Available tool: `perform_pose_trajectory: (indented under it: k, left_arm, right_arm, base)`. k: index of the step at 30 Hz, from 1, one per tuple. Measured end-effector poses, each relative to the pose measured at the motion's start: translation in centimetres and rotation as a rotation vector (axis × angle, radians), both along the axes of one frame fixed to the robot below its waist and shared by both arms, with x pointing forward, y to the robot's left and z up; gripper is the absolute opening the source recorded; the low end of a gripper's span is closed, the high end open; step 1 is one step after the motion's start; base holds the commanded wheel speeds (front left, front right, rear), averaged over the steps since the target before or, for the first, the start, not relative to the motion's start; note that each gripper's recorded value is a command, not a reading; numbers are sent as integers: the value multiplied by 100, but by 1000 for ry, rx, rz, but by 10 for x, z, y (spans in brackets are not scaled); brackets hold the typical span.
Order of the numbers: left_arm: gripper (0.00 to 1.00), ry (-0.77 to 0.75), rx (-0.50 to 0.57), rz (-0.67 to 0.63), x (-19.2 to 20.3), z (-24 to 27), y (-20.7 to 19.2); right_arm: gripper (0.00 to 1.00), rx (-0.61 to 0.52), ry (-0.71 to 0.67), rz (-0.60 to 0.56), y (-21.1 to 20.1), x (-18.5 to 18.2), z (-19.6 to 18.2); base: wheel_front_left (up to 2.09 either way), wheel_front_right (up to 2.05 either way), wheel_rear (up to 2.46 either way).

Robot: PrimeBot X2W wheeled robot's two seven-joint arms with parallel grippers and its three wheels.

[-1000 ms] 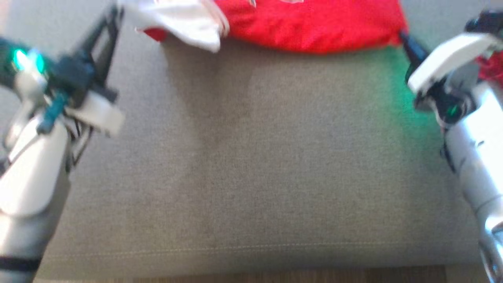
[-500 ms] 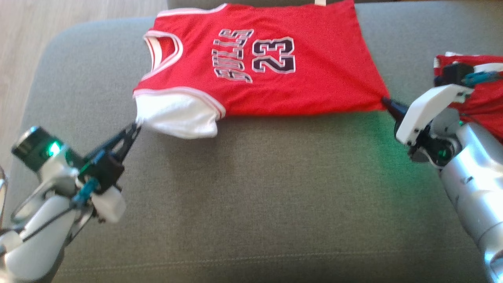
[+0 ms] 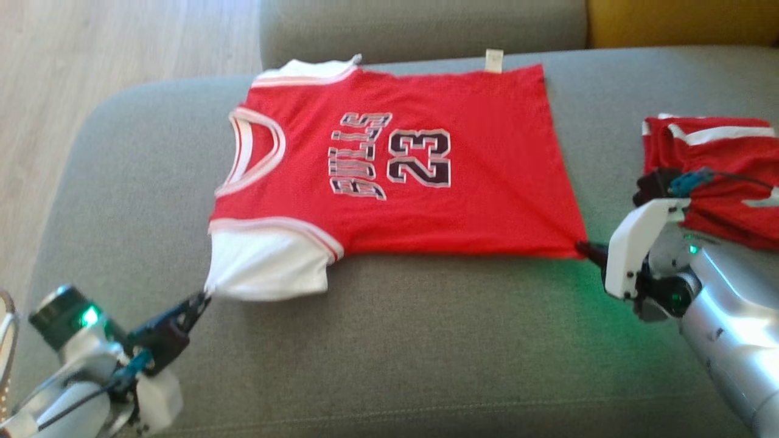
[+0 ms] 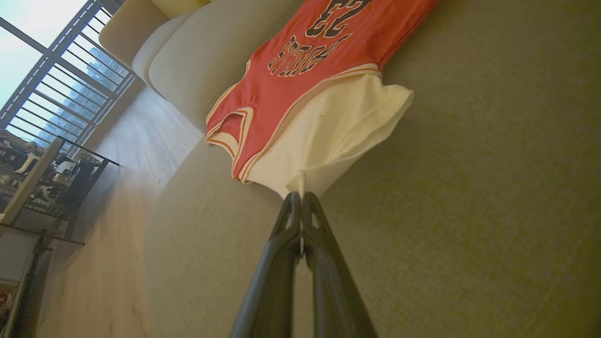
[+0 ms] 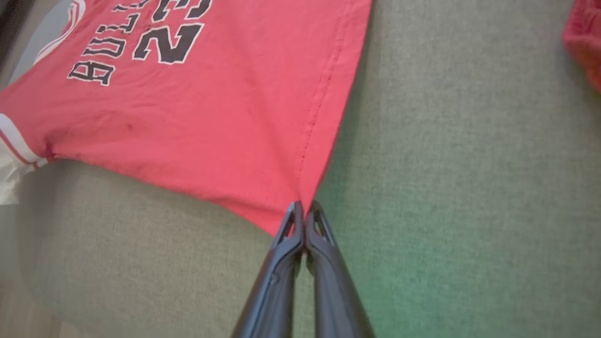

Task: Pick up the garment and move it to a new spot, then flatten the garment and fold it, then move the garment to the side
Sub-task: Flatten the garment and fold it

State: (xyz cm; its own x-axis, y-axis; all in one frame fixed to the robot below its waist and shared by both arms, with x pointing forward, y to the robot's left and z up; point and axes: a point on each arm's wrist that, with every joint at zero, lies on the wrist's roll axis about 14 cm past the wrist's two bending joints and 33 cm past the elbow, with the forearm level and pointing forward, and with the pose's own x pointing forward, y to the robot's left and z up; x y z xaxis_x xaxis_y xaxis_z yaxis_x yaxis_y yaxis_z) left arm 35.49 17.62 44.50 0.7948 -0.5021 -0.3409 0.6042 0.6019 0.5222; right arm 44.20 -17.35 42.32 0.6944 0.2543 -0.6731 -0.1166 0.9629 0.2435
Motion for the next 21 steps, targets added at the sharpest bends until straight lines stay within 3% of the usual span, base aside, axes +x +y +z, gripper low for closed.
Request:
perform_pose_trajectory:
  k: [5, 9, 21]
  left_arm:
    - [0, 88, -6, -14, -28, -15, 0]
    - [0, 173, -25, -39, -53, -25, -6]
    - [0, 281, -80, -63, -88, -12, -3]
  right_arm:
    - [0, -32, 61, 31, -8, -22, -3]
    - [0, 3, 144, 16, -12, -38, -8]
    - [0, -35, 395, 146, -10, -93, -17]
  base:
    - [0, 0, 0]
    - [0, 0, 0]
    - [0, 0, 0]
